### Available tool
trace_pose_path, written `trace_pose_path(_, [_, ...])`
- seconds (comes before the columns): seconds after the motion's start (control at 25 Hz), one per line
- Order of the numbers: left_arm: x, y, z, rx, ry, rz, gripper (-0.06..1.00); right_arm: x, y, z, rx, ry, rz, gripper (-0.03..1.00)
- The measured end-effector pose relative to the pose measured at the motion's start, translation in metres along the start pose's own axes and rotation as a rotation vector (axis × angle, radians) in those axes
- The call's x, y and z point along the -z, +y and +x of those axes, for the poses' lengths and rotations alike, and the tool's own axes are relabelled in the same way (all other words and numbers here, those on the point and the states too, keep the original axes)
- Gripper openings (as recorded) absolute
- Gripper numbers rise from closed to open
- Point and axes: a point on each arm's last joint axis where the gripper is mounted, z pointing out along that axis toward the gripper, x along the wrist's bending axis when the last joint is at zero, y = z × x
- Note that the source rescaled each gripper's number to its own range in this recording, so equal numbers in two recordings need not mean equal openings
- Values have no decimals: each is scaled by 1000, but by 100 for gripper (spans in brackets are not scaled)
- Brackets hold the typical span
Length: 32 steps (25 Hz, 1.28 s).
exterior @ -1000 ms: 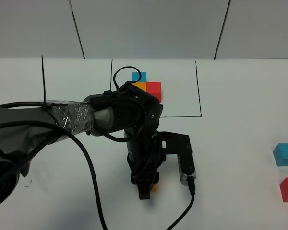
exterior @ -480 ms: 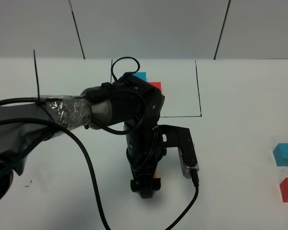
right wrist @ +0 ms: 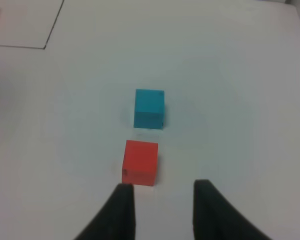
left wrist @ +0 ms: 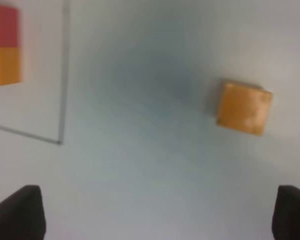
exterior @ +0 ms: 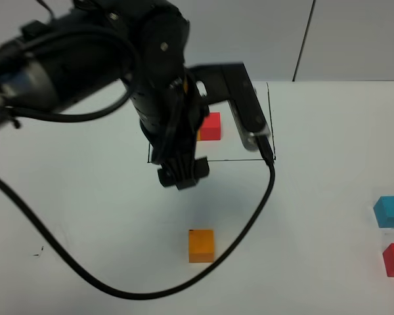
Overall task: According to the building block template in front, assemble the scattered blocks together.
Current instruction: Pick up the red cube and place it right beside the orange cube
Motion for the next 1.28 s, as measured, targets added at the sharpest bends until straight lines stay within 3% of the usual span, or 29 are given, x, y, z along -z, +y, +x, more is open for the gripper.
trace_pose_path(0.12, [50,-20,9,106,165,-46,96,0,0,0,0,0,0,1])
trace_pose_path(0.36, [151,-75,2,367,342,-263,86,0,0,0,-1,0,0,1])
trace_pose_path(0.56, [222,-132,-19,589,400,-487,82,0,0,0,-1,0,0,1])
trace_pose_path(0.8, [290,-217,-69,609,406,-773,75,0,0,0,-1,0,0,1])
trace_pose_path(1.0, [293,-273,-106,614,419,-857,69,0,0,0,-1,0,0,1])
trace_pose_path(1.28, [239,-293,-134,669,407,-713,67,0,0,0,-1,0,0,1])
